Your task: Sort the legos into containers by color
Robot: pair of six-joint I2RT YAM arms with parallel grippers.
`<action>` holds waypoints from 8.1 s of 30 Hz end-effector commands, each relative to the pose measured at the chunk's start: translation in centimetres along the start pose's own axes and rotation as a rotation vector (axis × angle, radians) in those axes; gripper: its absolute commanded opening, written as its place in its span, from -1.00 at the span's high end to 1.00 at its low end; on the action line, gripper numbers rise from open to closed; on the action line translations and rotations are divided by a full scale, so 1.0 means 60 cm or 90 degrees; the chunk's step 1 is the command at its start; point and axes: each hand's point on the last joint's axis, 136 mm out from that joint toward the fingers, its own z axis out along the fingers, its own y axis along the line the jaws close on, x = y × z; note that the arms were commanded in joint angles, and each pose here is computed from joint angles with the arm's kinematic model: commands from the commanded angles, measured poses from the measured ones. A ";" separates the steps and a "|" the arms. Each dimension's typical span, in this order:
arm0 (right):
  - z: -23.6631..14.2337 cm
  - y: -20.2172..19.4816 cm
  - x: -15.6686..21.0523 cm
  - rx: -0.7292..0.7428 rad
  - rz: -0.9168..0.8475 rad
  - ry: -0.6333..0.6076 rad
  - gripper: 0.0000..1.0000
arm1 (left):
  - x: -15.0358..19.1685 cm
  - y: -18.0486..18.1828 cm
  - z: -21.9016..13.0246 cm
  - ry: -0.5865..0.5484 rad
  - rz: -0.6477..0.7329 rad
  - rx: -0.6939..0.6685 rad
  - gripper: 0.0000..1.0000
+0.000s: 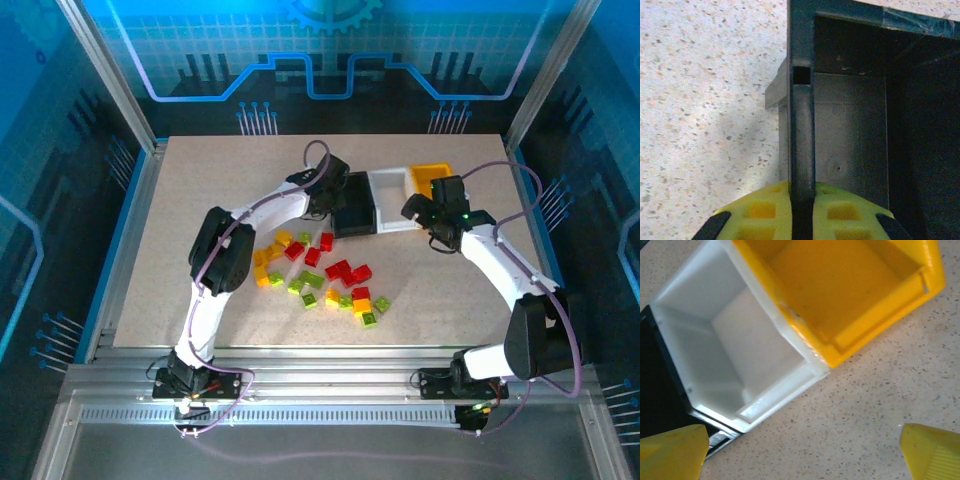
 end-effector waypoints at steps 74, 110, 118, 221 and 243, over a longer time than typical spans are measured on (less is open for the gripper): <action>0.121 0.087 0.065 0.076 -0.120 0.114 -1.00 | 0.025 0.089 -0.249 -0.086 -0.066 0.291 -0.98; 0.016 0.080 0.129 0.063 -0.198 0.136 -0.98 | 0.004 0.238 -0.205 -0.101 -0.212 0.140 -0.98; 0.078 0.087 0.073 0.042 -0.228 0.150 -0.73 | -0.013 0.219 -0.208 -0.099 -0.195 0.171 -0.98; 0.135 0.228 0.022 0.002 -0.306 0.105 -0.20 | 0.150 0.292 -0.283 -0.026 -0.133 0.039 -0.98; 0.028 0.193 0.085 -0.102 -0.271 0.099 -0.42 | 0.245 0.346 -0.205 0.061 -0.099 -0.062 -0.47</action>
